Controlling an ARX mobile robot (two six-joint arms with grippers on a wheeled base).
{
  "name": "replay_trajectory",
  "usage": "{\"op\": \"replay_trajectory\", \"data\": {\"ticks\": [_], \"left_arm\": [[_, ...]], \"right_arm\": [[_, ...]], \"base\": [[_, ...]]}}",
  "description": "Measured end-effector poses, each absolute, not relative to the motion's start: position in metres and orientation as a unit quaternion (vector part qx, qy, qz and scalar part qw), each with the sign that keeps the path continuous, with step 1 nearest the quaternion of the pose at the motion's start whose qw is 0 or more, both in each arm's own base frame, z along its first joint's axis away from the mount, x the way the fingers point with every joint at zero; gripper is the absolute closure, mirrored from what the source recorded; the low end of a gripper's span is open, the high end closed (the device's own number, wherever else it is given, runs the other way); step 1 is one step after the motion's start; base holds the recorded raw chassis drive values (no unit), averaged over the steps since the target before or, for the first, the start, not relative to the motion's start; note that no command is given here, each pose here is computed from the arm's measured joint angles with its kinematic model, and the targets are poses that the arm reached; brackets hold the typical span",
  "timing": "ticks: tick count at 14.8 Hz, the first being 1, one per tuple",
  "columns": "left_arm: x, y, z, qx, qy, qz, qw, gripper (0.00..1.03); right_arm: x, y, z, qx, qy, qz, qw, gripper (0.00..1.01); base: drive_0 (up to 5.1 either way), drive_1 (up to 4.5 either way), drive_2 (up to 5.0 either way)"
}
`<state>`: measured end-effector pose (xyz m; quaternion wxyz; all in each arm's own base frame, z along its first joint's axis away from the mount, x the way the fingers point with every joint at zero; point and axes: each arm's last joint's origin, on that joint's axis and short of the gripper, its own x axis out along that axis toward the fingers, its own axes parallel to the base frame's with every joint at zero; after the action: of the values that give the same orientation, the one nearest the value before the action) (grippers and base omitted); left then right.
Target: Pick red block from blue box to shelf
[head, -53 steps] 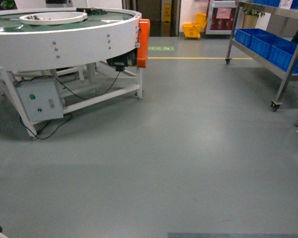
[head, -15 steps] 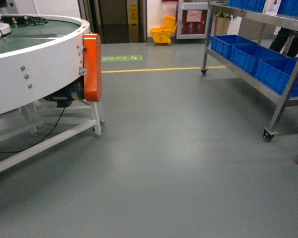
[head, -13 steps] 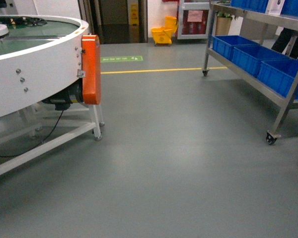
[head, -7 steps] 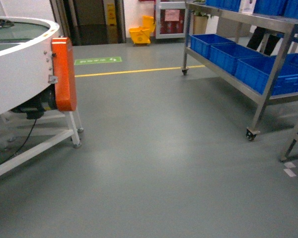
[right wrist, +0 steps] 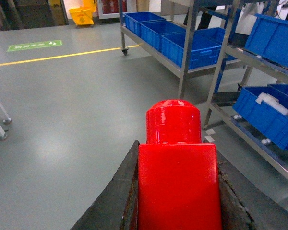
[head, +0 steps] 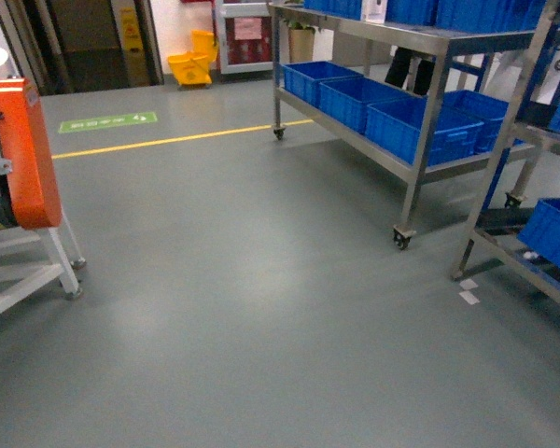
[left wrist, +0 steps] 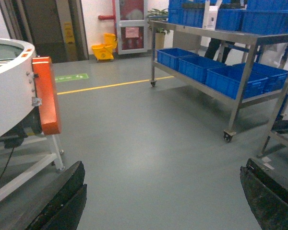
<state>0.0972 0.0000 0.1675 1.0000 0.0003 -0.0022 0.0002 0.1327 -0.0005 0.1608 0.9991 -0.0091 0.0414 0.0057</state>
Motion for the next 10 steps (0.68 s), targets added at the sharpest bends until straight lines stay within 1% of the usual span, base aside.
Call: {"op": "replay_trajectory", "data": {"ticks": [10], "left_arm": [[0.0972,0.0000,0.1676,0.000,-0.002,0.000,1.000,0.05]], "right_arm": [[0.1327,-0.0005,0.1607,-0.009,0.042,0.006,0.999,0.74]], "base": [[-1.6,-1.61,-1.6]]}}
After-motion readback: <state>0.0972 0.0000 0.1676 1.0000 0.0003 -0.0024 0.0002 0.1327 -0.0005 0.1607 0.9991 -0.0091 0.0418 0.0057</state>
